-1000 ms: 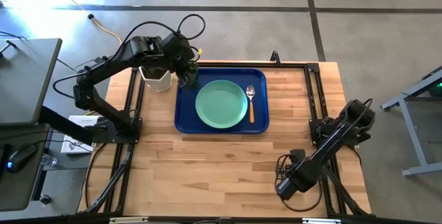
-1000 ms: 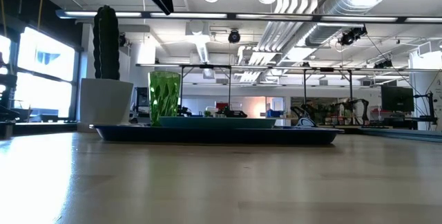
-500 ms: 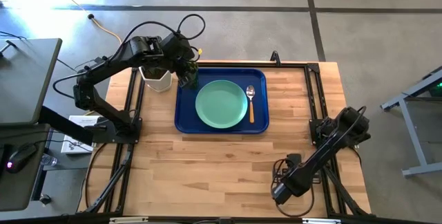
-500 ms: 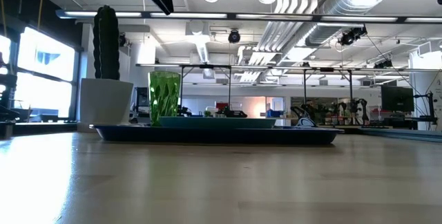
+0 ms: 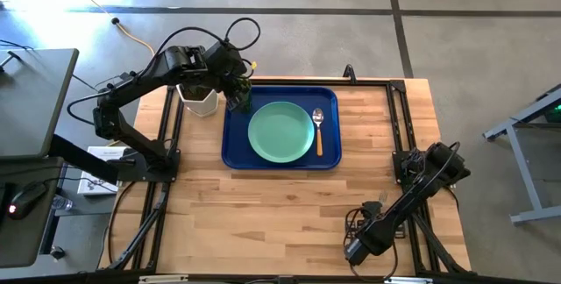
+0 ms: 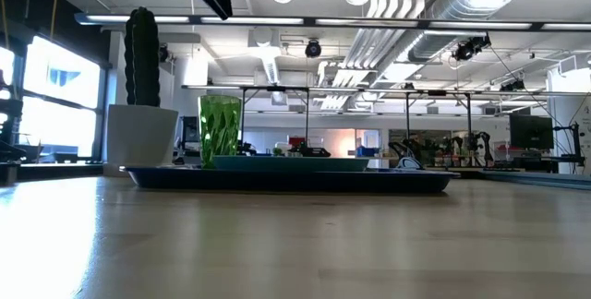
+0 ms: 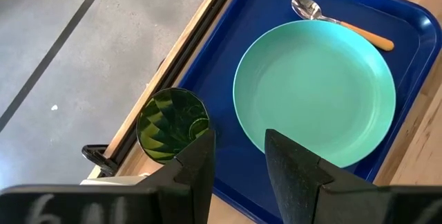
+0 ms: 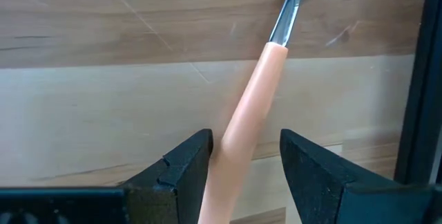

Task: Pick and place plate/cup/fork/spoon on tray
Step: Put the orange fork on the blue tray to the right of the orange spoon

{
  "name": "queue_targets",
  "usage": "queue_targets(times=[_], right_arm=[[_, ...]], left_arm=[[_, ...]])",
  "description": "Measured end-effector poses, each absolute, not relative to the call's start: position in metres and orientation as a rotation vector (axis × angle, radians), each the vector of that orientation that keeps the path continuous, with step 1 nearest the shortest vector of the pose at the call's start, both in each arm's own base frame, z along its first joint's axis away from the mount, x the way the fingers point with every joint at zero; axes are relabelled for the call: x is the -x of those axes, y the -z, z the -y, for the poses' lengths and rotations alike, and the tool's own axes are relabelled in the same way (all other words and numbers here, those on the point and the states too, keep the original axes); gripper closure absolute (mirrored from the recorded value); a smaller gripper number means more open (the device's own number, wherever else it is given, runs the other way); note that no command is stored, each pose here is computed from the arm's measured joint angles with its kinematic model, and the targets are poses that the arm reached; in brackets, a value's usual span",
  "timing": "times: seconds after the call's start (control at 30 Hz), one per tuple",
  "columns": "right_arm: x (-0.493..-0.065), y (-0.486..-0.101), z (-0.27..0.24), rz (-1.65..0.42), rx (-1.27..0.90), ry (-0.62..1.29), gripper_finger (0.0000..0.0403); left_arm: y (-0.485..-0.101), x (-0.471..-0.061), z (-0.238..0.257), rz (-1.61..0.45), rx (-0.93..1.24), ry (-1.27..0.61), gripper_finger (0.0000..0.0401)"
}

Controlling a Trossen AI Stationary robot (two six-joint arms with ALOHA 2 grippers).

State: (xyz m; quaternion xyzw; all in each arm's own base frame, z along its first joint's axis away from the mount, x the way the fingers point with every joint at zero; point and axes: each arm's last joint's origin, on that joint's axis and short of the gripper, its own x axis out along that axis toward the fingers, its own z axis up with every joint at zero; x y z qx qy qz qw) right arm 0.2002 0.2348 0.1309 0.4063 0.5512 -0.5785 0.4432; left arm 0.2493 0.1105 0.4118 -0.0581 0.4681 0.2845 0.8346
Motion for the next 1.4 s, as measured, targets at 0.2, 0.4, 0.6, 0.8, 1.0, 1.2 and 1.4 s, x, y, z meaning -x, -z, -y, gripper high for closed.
queue_targets(times=[0.2,0.4,0.6,0.8,1.0,1.2,1.4], right_arm=[[-0.200,-0.130,-0.235,-1.370,-1.001,1.427,0.0238],[-0.201,-0.129,-0.236,-1.375,-1.005,1.408,0.0287],[-0.202,-0.128,-0.236,-1.386,-0.995,1.391,0.0328],[-0.201,-0.128,-0.236,-1.401,-0.982,1.378,0.0342],[-0.203,-0.128,-0.234,-1.401,-0.933,1.325,0.0344],[-0.209,-0.128,-0.228,-1.456,-0.900,1.274,0.0345],[-0.214,-0.131,-0.224,-1.468,-0.921,1.270,0.0366]], left_arm=[[-0.412,-0.249,-0.110,-0.990,0.124,-0.603,0.0286],[-0.412,-0.249,-0.110,-0.984,0.145,-0.615,0.0286],[-0.412,-0.249,-0.110,-0.984,0.146,-0.615,0.0286],[-0.412,-0.249,-0.110,-0.984,0.145,-0.615,0.0286],[-0.412,-0.249,-0.110,-0.984,0.145,-0.615,0.0286],[-0.412,-0.249,-0.110,-0.984,0.145,-0.615,0.0286],[-0.412,-0.249,-0.110,-0.984,0.144,-0.615,0.0286]])
